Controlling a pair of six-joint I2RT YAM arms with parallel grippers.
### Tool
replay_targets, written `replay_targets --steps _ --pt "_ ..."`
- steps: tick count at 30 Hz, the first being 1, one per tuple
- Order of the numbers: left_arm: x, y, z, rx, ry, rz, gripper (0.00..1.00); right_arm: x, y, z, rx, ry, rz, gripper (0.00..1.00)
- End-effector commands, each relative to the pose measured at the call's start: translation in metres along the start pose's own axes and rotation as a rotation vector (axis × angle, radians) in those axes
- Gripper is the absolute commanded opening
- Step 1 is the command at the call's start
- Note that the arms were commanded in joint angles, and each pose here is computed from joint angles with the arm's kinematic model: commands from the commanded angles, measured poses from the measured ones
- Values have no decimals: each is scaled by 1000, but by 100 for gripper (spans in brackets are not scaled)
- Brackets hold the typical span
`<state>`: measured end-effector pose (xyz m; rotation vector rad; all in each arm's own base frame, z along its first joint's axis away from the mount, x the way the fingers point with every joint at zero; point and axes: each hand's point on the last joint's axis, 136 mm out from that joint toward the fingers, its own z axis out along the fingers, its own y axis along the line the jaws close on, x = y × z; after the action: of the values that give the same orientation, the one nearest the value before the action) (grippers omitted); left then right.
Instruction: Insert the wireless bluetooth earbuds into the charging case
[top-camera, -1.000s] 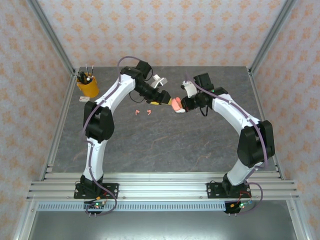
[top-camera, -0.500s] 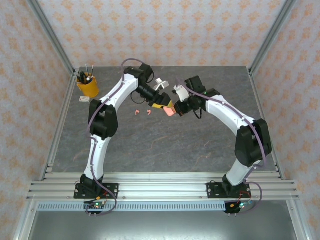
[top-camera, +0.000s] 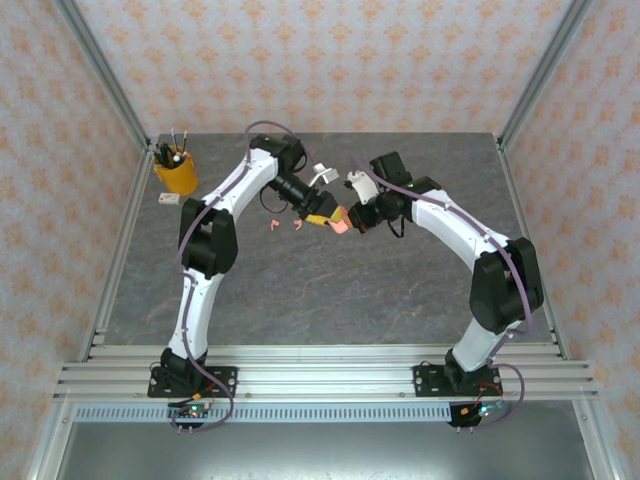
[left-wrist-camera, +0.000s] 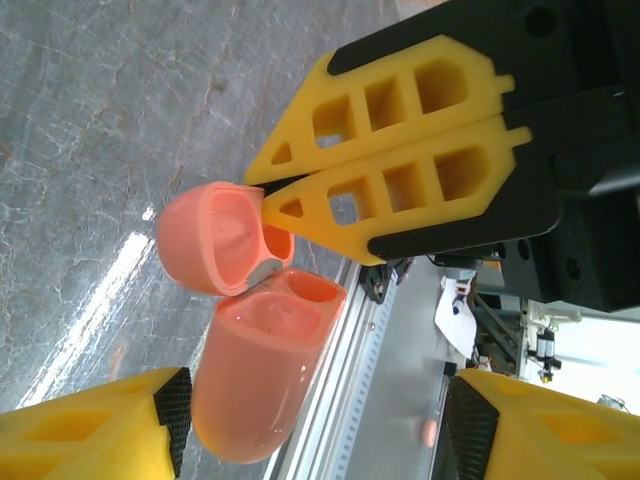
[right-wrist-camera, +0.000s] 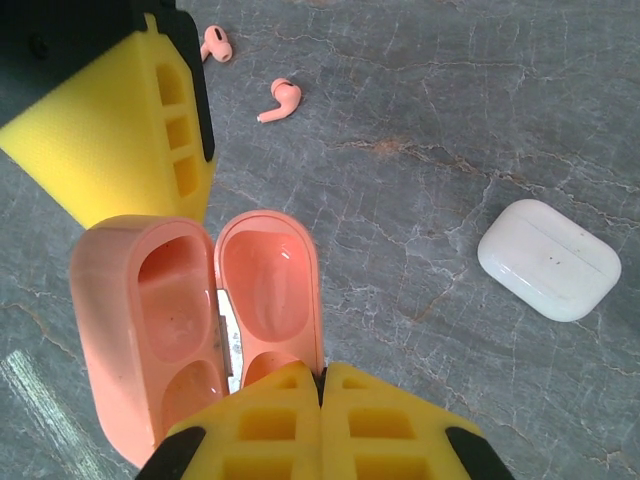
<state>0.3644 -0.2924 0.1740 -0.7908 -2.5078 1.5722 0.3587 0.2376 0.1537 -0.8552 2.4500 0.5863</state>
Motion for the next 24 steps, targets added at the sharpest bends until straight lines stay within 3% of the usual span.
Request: replay_targets --steps 1,10,24 --pt "3 -2 -2 44 7 -12 67 -11 10 -14 -31 -40 -17 0" --pt "6 1 2 79 19 -18 55 -10 15 -16 -55 -45 -8 0" --pt "14 -1 5 133 44 -19 49 -11 20 -12 -69 -39 -6 0"
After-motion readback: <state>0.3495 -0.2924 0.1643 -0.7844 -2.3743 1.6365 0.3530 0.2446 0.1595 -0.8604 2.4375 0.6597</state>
